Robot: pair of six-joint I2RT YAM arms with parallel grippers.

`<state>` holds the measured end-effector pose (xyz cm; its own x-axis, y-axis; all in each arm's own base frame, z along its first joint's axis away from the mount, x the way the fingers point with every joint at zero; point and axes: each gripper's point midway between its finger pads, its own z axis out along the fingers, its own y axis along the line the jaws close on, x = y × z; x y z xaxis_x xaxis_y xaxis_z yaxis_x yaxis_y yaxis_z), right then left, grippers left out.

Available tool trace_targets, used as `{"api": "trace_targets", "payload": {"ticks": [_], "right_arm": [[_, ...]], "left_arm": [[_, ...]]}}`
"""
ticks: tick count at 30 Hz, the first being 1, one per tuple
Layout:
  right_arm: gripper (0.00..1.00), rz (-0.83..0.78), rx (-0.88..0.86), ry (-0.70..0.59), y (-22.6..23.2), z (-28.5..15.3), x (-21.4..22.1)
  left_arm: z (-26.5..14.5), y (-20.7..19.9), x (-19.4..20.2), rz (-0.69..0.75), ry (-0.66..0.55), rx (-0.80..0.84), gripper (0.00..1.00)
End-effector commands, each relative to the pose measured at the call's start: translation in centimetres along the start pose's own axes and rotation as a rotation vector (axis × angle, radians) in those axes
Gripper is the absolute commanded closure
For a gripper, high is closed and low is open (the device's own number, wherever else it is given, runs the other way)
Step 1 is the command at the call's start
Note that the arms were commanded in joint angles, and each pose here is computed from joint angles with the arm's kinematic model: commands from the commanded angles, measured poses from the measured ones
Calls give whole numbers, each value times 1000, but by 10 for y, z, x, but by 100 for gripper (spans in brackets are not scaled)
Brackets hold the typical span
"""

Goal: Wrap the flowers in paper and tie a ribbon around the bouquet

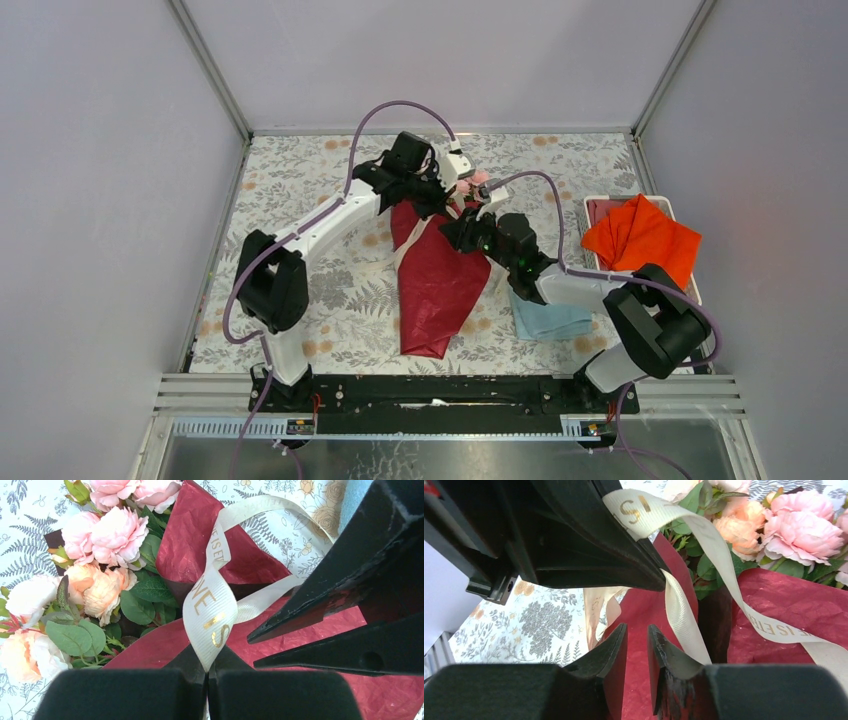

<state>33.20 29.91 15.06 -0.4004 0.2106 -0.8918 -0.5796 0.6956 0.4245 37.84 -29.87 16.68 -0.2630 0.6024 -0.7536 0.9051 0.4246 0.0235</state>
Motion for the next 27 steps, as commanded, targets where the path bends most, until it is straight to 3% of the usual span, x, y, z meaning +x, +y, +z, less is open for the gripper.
{"api": "trace_targets", "payload": {"ticks": [1,7,18,19,21,27], "right_arm": [[71,-9,94,-78,-13,4,-11],[70,-202,292,-108,-59,5,-19],[68,-215,227,-24,-69,12,5],[68,-211,217,-16,-67,14,8],[68,-207,204,-4,-68,18,14],[67,-213,173,19,-64,27,18]], "left_arm": [[-2,12,-18,-9,-39,-37,100],[-10,-3,-12,-18,-28,8,100],[-20,-31,68,40,160,88,100],[-19,-30,75,43,174,85,96],[-16,-23,87,48,198,55,75],[-13,-9,95,151,201,19,37]]}}
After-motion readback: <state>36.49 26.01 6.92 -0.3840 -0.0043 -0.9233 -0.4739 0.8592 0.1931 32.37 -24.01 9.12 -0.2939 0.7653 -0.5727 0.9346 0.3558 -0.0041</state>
